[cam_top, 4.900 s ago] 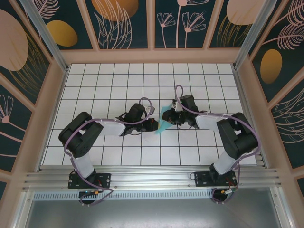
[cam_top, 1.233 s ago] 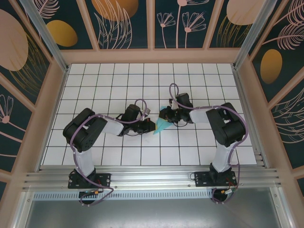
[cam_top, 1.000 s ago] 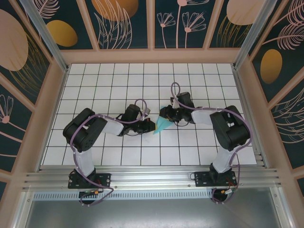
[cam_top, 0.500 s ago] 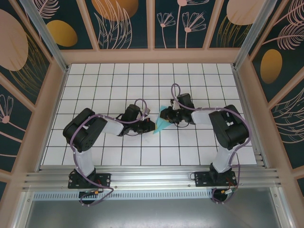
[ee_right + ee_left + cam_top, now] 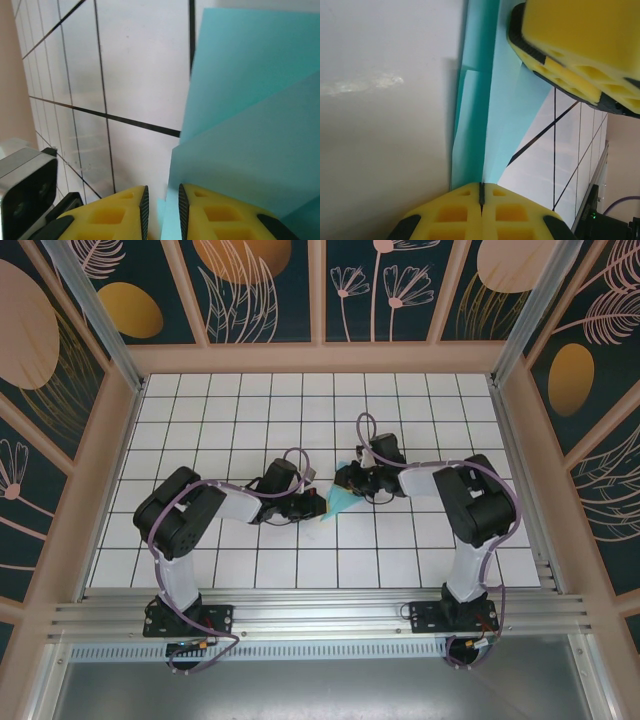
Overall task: Fold a paper plane with a square sheet of paper (pick it up from the middle)
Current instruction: Fourth fold the wing at the center of the table.
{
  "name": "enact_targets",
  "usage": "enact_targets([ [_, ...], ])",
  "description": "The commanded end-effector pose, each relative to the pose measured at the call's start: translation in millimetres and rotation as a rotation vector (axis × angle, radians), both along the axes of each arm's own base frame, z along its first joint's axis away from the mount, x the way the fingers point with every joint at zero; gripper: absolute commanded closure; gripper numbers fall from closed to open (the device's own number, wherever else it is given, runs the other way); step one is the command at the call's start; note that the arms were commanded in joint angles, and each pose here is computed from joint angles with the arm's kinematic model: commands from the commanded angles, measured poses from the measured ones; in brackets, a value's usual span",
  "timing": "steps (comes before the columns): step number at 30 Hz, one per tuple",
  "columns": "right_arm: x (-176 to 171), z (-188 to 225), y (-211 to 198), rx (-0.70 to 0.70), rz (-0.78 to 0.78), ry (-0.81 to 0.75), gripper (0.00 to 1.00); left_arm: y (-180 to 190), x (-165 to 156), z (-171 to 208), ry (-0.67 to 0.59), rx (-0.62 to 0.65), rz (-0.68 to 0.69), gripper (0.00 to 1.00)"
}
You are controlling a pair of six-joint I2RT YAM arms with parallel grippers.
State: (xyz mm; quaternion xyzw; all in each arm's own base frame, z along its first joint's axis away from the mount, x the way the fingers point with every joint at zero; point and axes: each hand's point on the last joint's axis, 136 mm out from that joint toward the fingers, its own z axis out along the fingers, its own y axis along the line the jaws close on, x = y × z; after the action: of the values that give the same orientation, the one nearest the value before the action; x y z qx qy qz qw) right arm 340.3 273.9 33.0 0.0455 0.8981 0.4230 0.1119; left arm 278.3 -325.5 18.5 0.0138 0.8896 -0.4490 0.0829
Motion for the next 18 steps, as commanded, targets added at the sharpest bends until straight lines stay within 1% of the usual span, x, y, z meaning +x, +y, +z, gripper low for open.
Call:
enact_targets([
  [1, 4, -8, -1, -0.016, 0.002, 0.008, 0.74, 5, 4, -10, 0.03, 0.035, 0.026, 1.0],
  [7, 3, -12, -2, -0.021, 0.011, 0.008, 0.73, 5, 4, -11, 0.036, 0.035, 0.031, 1.0],
  [10, 4, 4, -1, 0.001, 0.004, -0.028, 0.73, 5, 3, -10, 0.036, 0.031, 0.026, 1.0],
  [14, 5, 22, 1, 0.018, 0.019, -0.07, 0.71, 0, 3, 2, 0.041, -0.032, 0.036, 1.0],
  [18, 4, 24, 6, 0.048, 0.041, -0.068, 0.7, -5, 5, 12, 0.048, -0.083, 0.044, 1.0],
])
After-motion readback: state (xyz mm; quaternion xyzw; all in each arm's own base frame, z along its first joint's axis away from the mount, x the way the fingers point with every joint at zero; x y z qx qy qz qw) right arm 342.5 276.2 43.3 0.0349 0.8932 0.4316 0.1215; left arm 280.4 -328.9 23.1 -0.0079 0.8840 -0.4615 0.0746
